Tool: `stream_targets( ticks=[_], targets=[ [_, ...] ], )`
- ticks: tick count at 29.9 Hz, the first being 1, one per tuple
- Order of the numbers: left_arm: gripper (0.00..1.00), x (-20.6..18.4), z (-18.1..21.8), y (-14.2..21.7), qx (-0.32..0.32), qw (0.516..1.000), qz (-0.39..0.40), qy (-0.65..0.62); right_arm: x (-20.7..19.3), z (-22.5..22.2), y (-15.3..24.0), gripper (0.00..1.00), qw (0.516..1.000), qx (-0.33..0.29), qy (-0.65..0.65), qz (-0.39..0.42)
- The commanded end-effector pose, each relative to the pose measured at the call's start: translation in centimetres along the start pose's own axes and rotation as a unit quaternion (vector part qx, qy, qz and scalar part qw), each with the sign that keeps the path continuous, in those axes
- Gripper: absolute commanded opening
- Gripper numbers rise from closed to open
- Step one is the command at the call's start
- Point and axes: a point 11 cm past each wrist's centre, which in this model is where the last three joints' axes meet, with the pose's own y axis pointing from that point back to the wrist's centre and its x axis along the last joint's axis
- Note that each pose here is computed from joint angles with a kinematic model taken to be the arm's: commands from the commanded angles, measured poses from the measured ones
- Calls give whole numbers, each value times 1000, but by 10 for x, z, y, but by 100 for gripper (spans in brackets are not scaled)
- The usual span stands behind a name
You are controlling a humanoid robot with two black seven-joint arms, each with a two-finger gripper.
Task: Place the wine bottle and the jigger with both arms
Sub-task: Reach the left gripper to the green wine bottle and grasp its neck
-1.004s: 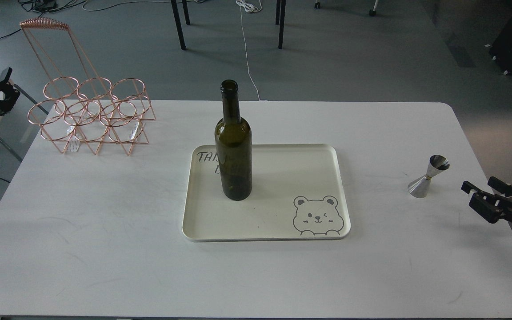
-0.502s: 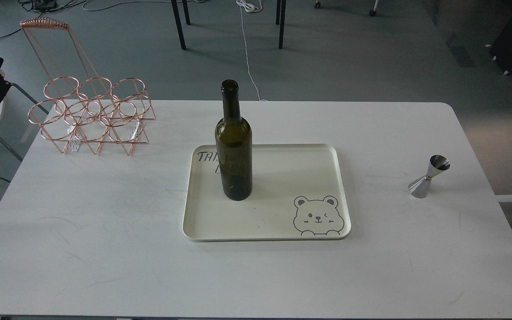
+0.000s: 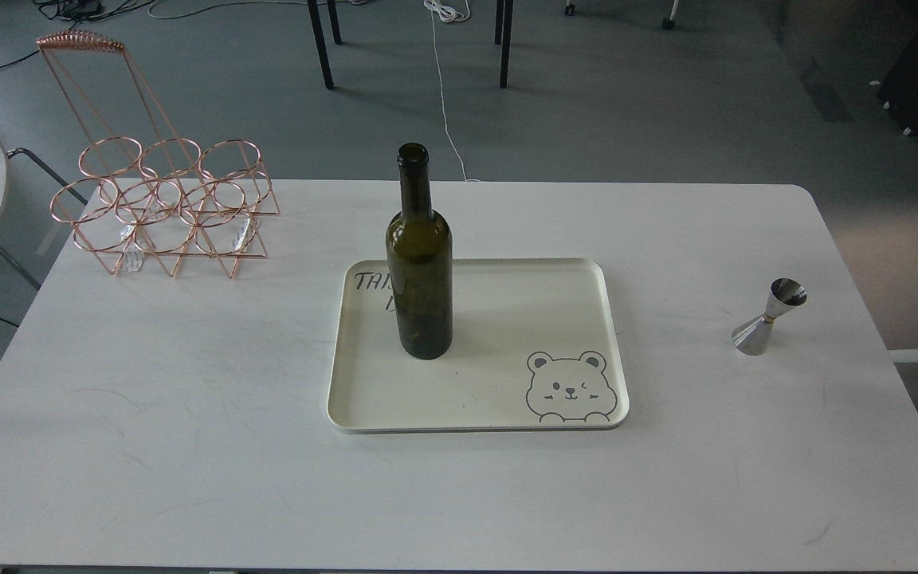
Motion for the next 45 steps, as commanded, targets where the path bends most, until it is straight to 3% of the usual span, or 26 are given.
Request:
stream_targets(
  ticks=[1, 8, 13, 20, 29, 39, 45],
  targets=[
    [98, -43, 10, 0, 26, 995, -83, -58, -5, 3, -11, 98, 995, -12, -88, 39],
    [98, -124, 6, 4, 61, 950, -231, -200, -2, 29, -12, 99, 960, -38, -271, 64],
    [98, -172, -5, 1, 49, 898, -285, -333, -5, 34, -4, 99, 925, -14, -379, 20],
    [98, -213, -41, 12, 36, 753, -370, -543, 12, 45, 9, 99, 895, 16, -445, 8],
    [98, -254, -75, 7, -28, 628, -401, -666, 15, 51, 14, 99, 893, 14, -450, 19],
    [94, -292, -107, 7, -92, 570, -417, -702, 14, 54, 16, 99, 893, 11, -449, 19],
    [92, -302, -119, -4, -101, 580, -408, -698, 16, 55, 16, 99, 894, 10, -447, 20]
  ],
)
